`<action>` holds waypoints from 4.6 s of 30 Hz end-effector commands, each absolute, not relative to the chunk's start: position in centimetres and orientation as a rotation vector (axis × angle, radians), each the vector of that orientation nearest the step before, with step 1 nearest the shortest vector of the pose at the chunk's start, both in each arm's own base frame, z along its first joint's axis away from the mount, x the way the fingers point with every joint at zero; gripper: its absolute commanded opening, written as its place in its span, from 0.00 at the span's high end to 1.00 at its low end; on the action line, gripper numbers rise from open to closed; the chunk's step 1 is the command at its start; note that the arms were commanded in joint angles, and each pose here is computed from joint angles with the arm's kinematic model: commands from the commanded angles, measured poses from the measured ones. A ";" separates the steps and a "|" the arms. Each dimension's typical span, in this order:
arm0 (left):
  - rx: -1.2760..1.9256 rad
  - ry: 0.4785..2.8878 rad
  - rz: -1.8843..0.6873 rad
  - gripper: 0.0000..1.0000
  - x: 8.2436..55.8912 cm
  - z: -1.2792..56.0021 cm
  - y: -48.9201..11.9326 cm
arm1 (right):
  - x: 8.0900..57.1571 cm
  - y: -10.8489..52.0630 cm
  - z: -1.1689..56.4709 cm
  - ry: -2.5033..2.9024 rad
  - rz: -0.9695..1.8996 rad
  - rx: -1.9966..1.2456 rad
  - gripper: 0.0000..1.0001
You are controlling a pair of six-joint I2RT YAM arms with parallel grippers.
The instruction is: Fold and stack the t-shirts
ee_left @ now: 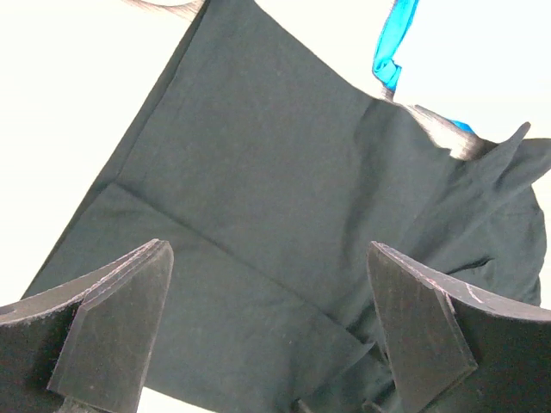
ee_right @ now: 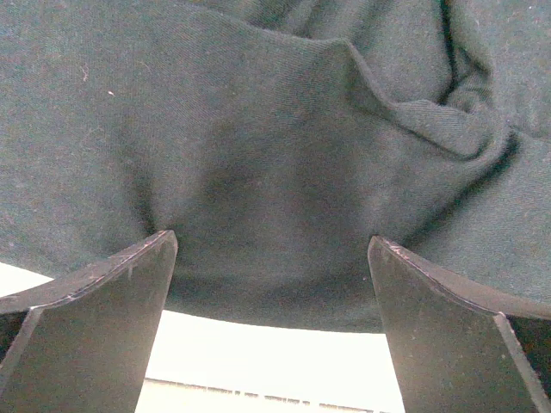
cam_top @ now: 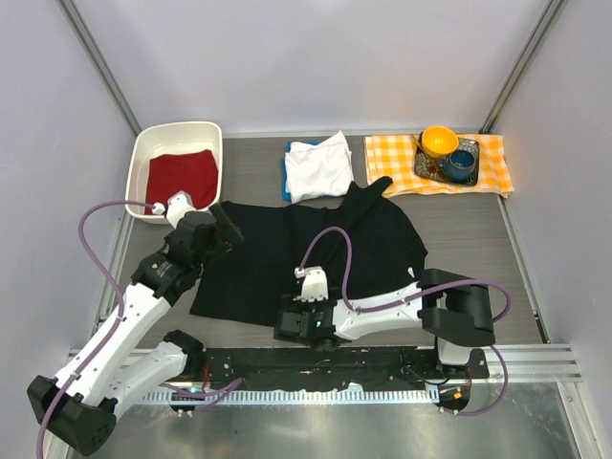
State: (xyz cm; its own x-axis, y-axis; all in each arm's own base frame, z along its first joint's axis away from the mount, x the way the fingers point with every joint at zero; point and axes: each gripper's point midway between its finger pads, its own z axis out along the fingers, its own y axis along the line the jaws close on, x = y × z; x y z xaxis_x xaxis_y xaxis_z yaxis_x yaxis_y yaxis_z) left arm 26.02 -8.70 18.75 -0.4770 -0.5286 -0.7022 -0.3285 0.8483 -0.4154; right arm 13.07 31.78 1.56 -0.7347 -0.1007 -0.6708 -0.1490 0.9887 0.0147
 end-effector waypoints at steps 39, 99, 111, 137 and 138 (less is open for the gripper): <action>-0.583 2.209 -0.055 0.00 37.5 12.8 -12.3 | 37.1 7.1 12.5 2.247 -0.488 0.388 0.00; -0.671 2.263 -0.117 0.00 33.5 9.2 -9.6 | 39.7 6.1 12.9 2.255 -0.425 0.486 0.00; -0.699 2.177 -0.167 0.00 33.9 13.0 -9.5 | 46.6 5.4 8.6 2.259 0.076 0.671 0.08; -0.679 2.210 -0.114 0.00 34.4 11.5 -9.4 | 49.6 6.8 8.1 2.171 0.280 0.740 0.40; -0.680 2.208 -0.114 0.00 34.4 11.5 -9.3 | 49.6 6.8 7.6 2.183 0.275 0.740 0.40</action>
State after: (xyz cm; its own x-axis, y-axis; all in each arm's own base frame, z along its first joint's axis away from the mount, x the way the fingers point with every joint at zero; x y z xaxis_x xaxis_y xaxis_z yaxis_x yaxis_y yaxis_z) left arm 33.20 -9.57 10.01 -0.5674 -0.5083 -0.6478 -0.4364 0.8528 -0.2869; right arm 48.42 6.36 7.41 -0.5311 0.5774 -0.6200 0.4307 0.8142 0.3894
